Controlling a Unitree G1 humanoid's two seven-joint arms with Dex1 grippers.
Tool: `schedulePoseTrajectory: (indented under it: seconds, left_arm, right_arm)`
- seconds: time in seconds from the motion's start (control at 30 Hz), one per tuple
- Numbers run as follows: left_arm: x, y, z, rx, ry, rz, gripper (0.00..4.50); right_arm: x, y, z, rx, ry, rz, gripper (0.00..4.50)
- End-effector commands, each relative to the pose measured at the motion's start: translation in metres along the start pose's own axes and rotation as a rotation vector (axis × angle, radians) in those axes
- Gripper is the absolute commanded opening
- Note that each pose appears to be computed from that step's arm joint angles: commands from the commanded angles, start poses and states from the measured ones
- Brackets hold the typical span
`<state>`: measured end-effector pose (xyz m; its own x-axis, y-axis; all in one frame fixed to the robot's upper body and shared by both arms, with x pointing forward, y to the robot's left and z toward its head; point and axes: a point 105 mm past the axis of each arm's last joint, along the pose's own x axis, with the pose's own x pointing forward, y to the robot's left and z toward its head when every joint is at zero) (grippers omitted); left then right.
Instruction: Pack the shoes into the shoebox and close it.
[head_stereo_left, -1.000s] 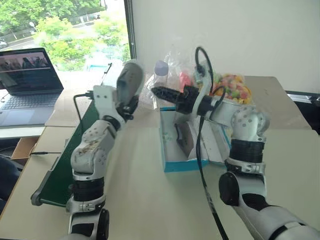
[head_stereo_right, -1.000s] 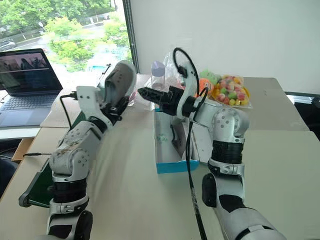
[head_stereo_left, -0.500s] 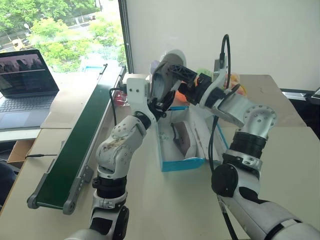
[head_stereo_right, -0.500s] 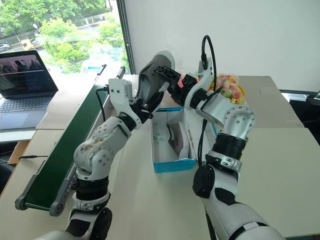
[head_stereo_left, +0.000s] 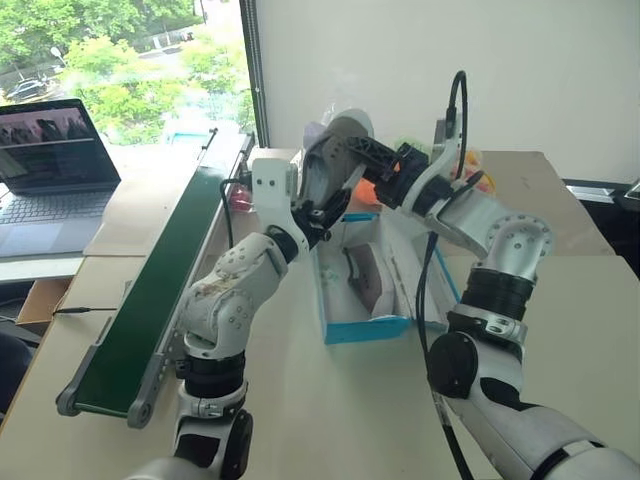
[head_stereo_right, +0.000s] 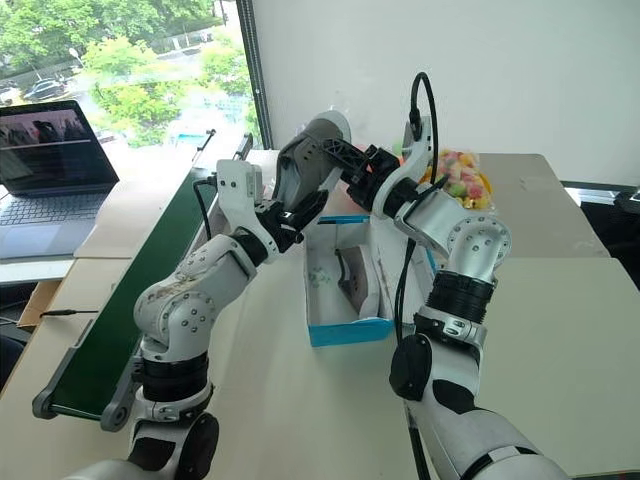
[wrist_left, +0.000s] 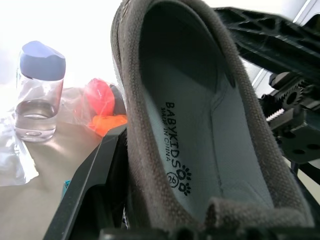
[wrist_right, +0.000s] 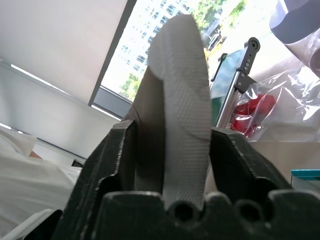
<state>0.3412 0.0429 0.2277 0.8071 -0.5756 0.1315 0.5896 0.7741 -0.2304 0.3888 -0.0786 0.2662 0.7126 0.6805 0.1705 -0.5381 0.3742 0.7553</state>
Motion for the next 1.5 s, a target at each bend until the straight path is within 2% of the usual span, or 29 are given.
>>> schedulePoseTrajectory:
  seconds: [0.03,0.1,0.17,0.23,0.33,0.37,0.4,0.5,0.57,0.67,0.77,0.87,0.93,1.07,1.33,1.5]
  left_arm:
    - [-0.001,-0.029,-0.008,0.010,0.049,-0.141,2.51]
    - [-0.002,-0.030,-0.009,0.012,0.059,-0.153,2.51]
    - [-0.002,-0.028,-0.009,0.010,0.062,-0.150,2.51]
    - [-0.004,-0.026,-0.008,0.001,0.066,-0.157,3.37]
    - [-0.012,-0.015,-0.001,0.021,0.078,-0.164,4.43]
    - [-0.014,-0.013,0.001,0.024,0.079,-0.169,4.50]
    - [-0.016,-0.011,0.003,0.026,0.080,-0.171,4.50]
    - [-0.026,-0.001,0.015,0.003,0.071,-0.179,4.50]
    - [-0.030,0.005,0.024,-0.018,0.055,-0.173,4.50]
    - [-0.033,0.012,0.031,-0.018,0.049,-0.165,4.50]
    - [-0.032,0.020,0.033,0.016,0.061,-0.139,4.50]
    - [-0.028,0.020,0.039,0.020,0.055,-0.134,4.50]
    - [-0.027,0.019,0.042,0.019,0.050,-0.141,4.50]
    - [-0.036,0.019,0.031,0.129,0.151,-0.159,4.50]
    - [-0.043,0.020,0.018,0.175,0.236,-0.143,4.50]
    - [-0.046,0.033,0.011,0.183,0.257,-0.073,4.50]
  right_arm:
    - [0.001,0.023,0.013,-0.033,-0.054,0.090,0.76]
    - [0.001,0.022,0.013,-0.038,-0.052,0.085,0.40]
    - [0.000,0.021,0.012,-0.045,-0.048,0.083,0.35]
    - [0.000,0.021,0.012,-0.050,-0.044,0.082,0.33]
    - [-0.001,0.018,0.014,-0.078,-0.048,0.063,0.30]
    - [-0.001,0.017,0.015,-0.091,-0.050,0.053,0.30]
    - [-0.002,0.016,0.016,-0.108,-0.052,0.043,0.30]
    - [-0.010,0.015,0.032,-0.345,-0.024,-0.050,0.28]
    - [-0.015,0.011,0.039,-0.442,0.034,-0.128,0.28]
    - [-0.023,-0.002,0.030,-0.533,0.160,-0.212,0.28]
    - [-0.026,-0.022,0.008,-0.649,0.278,-0.257,0.28]
    - [-0.030,-0.048,-0.008,-0.646,0.352,-0.311,0.28]
    - [-0.031,-0.053,-0.012,-0.655,0.372,-0.315,0.28]
    - [-0.033,-0.064,-0.023,-0.649,0.413,-0.333,0.28]
    - [-0.024,-0.058,-0.032,-0.649,0.427,-0.307,0.28]
    - [-0.017,-0.035,-0.028,-0.651,0.412,-0.253,0.28]
